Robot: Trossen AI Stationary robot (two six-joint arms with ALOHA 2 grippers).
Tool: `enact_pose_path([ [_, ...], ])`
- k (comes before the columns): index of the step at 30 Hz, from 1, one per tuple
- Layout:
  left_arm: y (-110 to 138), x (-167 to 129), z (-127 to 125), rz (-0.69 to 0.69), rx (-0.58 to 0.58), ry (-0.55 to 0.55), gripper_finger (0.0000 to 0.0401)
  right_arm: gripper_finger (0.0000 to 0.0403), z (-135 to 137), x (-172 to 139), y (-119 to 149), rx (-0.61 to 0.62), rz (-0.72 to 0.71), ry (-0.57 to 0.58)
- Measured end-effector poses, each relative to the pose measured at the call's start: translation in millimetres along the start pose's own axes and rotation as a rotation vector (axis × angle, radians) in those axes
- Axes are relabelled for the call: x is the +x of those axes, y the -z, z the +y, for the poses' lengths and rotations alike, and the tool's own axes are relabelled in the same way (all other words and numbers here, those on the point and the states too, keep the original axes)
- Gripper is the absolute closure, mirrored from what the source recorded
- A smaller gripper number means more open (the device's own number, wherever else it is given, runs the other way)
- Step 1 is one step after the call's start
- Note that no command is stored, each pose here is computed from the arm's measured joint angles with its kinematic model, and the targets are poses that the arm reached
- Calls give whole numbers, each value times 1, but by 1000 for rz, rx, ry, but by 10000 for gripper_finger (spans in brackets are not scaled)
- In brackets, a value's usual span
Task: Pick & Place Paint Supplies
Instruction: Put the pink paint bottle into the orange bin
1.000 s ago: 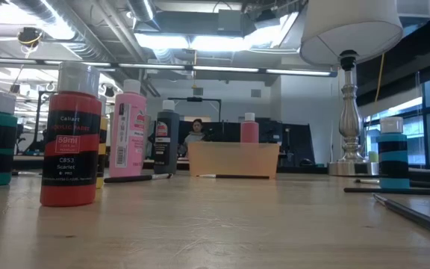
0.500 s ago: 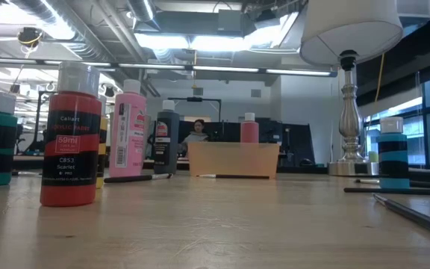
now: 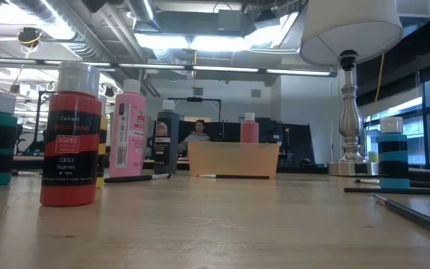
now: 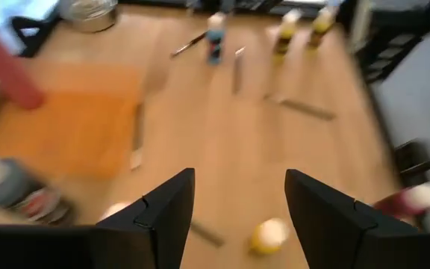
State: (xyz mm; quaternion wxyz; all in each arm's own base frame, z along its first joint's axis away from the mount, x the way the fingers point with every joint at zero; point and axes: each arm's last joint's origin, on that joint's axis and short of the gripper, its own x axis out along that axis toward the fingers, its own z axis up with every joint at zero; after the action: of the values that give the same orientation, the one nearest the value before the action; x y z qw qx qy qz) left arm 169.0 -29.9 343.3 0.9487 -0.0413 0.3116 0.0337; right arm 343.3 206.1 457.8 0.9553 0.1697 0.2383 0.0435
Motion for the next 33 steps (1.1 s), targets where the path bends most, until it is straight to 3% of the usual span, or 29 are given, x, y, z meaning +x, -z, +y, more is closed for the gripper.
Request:
enact_pose_path([
  [5,11,7,5,131,106,-166,196,191,3,10,1,9,-20,-13],
  [13,15,30,2,259,220,-188,198,191,3,11,2,-5,-22,-6],
  [20,15,54,12,350,192,-245,208,192,3,11,2,-33,-16,-2],
  [26,15,68,26,420,152,-198,223,192,3,11,2,-55,-15,-1],
  [33,14,74,39,436,127,-230,232,192,2,11,4,-62,1,8],
])
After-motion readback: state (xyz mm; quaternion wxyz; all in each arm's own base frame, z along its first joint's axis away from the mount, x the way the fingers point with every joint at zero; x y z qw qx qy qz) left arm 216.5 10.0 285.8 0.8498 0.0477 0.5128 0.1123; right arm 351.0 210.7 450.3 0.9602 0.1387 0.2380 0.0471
